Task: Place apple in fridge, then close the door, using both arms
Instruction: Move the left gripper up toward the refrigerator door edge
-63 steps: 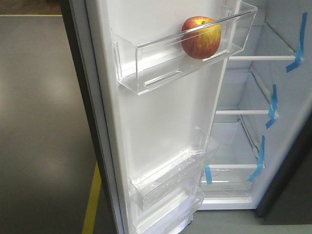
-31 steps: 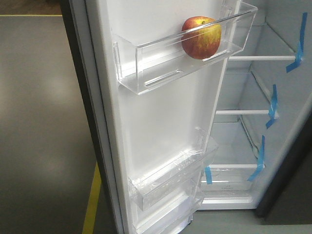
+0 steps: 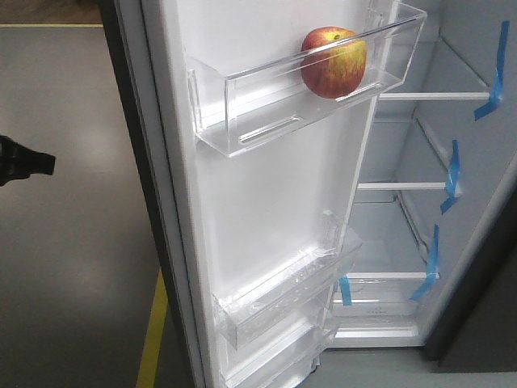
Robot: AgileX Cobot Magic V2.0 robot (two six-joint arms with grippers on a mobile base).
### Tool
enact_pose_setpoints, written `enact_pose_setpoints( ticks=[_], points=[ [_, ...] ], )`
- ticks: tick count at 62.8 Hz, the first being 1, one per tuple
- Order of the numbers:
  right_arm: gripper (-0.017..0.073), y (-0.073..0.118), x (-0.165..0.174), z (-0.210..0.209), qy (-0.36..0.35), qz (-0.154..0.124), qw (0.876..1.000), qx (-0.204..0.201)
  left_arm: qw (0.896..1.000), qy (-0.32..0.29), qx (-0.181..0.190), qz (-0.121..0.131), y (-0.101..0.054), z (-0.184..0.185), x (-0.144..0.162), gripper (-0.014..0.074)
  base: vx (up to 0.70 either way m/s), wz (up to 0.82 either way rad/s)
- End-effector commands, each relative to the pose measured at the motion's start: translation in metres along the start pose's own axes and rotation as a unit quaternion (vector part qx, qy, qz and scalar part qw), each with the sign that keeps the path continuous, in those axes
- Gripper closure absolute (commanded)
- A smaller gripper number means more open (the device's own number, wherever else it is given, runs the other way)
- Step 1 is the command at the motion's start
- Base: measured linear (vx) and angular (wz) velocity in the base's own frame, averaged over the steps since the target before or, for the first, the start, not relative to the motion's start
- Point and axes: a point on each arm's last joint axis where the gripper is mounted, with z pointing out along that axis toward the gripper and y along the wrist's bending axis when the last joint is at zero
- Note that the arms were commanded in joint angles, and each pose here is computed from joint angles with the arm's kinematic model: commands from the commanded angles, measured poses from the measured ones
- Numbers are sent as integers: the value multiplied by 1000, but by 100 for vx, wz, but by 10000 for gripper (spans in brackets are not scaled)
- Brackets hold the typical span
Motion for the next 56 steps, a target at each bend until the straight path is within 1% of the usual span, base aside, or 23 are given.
enact_pose_setpoints(
  ticks=[1, 7, 17, 27, 28, 31, 39, 47, 56],
  points=[
    [12, 2, -11, -3, -32, 4, 999, -3, 999, -43, 26, -1, -4, 0, -25, 600, 0, 0],
    [12, 2, -11, -3, -32, 4, 999, -3, 998, -39, 49, -8, -6, 17, -38, 600, 0, 0],
    [12, 2, -11, -3, -32, 4, 999, -3, 994, -45, 92, -30, -11, 41, -62, 600, 0, 0],
    [12, 2, -11, -3, -32, 4, 999, -3, 987, -57, 142, -59, -17, 61, -79, 600, 0, 0],
    [12, 2, -11, -3, -32, 4, 999, -3, 986, -60, 146, -59, -18, 62, -81, 600, 0, 0],
    [12, 2, -11, -3, -32, 4, 999, -3, 982, -63, 161, -71, -19, 68, -86, 600, 0, 0],
    [12, 2, -11, -3, -32, 4, 999, -3, 975, -61, 197, -85, -26, 81, -93, 600, 0, 0],
    [12, 1, -11, -3, -32, 4, 999, -3, 969, -57, 226, -79, -41, 90, -95, 600, 0, 0],
    [12, 1, -11, -3, -32, 4, 999, -3, 967, -49, 246, -51, -57, 93, -94, 600, 0, 0]
  ],
)
